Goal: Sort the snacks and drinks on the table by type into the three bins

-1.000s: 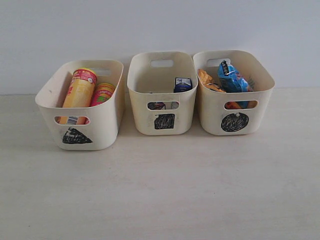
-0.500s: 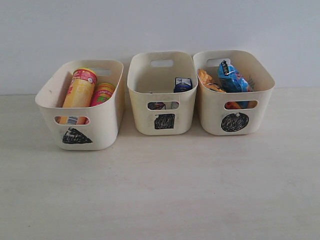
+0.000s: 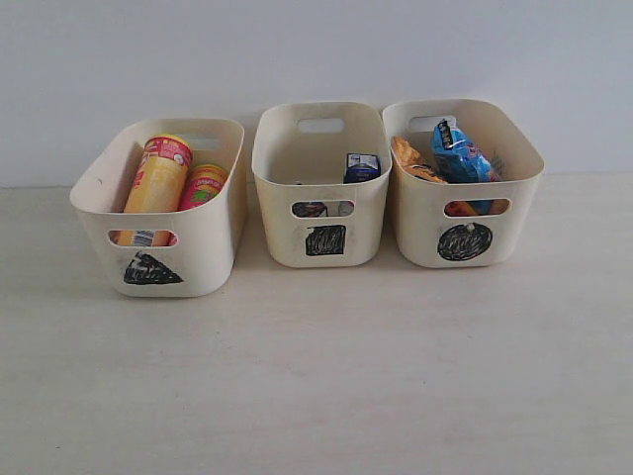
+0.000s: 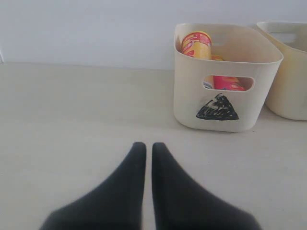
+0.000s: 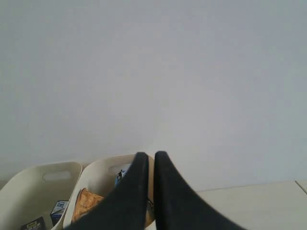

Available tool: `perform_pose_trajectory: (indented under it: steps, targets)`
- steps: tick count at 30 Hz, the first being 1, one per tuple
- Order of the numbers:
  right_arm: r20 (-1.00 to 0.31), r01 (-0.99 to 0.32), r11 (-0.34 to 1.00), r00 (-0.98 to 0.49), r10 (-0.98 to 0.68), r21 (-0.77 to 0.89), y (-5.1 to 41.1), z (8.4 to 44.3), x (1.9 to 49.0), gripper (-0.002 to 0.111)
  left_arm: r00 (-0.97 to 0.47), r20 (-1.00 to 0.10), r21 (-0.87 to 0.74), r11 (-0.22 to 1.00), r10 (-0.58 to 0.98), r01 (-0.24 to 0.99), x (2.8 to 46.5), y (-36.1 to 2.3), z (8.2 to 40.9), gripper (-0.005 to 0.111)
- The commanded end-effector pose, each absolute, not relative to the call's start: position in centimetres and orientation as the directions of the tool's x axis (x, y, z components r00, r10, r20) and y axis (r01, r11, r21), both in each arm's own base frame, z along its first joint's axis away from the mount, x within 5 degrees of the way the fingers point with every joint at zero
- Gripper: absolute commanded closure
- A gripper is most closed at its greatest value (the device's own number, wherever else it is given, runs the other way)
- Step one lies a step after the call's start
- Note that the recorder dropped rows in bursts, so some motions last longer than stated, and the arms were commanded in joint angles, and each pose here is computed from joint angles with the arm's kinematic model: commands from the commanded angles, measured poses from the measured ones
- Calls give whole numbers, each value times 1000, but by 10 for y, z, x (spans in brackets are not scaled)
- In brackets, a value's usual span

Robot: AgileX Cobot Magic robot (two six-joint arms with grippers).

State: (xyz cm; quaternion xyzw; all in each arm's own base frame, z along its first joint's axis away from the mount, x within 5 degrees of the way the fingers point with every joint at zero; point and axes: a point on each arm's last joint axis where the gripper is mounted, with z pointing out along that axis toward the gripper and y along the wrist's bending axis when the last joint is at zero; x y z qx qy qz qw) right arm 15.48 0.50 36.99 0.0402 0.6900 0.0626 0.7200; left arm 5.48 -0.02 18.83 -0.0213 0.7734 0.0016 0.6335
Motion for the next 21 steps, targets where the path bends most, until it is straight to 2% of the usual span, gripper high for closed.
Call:
perform_pose_trajectory:
  steps: [1, 4, 8, 14, 21]
  targets:
    - [-996, -37, 995, -3, 89, 89, 5, 365, 154, 107, -202, -979, -13, 999, -20, -38, 55, 0, 187, 102]
    - [-998, -78, 997, -69, -13, -8, 9, 360, 142, 107, -202, -979, -13, 999, -20, -38, 55, 0, 187, 102]
    - [-996, -95, 995, -81, -33, -25, 9, 345, 122, 107, -202, -979, -13, 999, -20, -38, 55, 0, 187, 102]
    - [-996, -93, 995, -83, -33, -25, 8, 296, 89, 107, -202, -979, -13, 999, -20, -38, 55, 0, 187, 102]
    - [-999, -62, 998, 40, -25, -28, 5, 253, 61, 107, -202, -979, -13, 999, -20, -38, 55, 0, 187, 102]
